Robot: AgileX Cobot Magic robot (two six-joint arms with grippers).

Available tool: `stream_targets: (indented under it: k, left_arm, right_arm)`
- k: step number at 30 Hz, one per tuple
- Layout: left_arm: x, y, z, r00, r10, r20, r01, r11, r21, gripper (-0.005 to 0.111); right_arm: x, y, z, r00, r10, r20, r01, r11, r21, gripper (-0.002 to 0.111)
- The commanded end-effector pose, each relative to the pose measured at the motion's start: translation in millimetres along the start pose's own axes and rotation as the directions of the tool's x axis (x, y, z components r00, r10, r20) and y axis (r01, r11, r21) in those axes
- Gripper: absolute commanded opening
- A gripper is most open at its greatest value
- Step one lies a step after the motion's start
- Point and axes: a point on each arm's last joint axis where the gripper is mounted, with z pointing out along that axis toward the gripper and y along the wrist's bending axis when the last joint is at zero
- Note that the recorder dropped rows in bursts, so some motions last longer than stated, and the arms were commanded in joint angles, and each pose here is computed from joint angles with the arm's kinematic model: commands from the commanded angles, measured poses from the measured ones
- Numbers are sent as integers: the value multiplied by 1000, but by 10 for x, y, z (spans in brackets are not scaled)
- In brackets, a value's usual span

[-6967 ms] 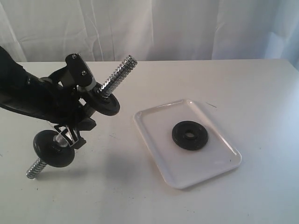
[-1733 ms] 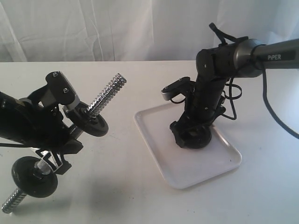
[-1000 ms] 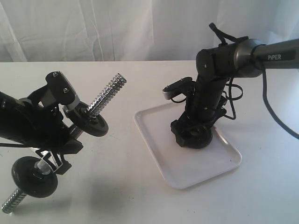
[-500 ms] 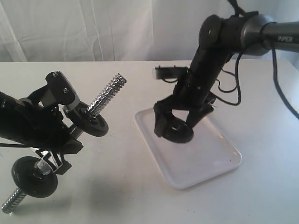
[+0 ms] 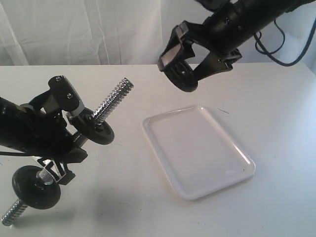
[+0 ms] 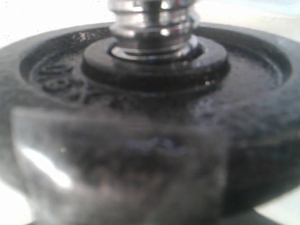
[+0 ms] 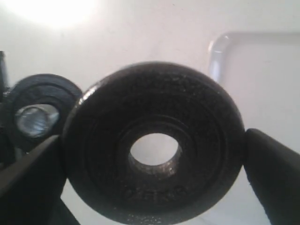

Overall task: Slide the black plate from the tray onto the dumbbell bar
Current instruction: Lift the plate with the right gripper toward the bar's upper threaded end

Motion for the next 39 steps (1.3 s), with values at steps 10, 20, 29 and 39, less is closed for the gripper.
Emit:
stream_targets:
  k: [10, 20, 29, 39]
  left_arm:
    - [-179, 79, -205, 990, -25, 141, 39, 994, -102, 0]
    - [-179, 79, -205, 990, -25, 141, 39, 994, -102, 0]
    - [-179, 79, -205, 990, -25, 141, 39, 994, -102, 0]
    - [-179, 79, -205, 990, -25, 141, 39, 994, -102, 0]
  right_arm:
    - [-91, 338, -257, 989, 42, 139, -15, 982, -186, 0]
    - [-52, 618, -59, 997, 18, 78, 0, 975, -223, 0]
    - [-40, 606, 0, 998, 19, 56, -7, 978, -209, 0]
    - [81, 634, 288, 999, 15, -30, -22, 972, -235, 0]
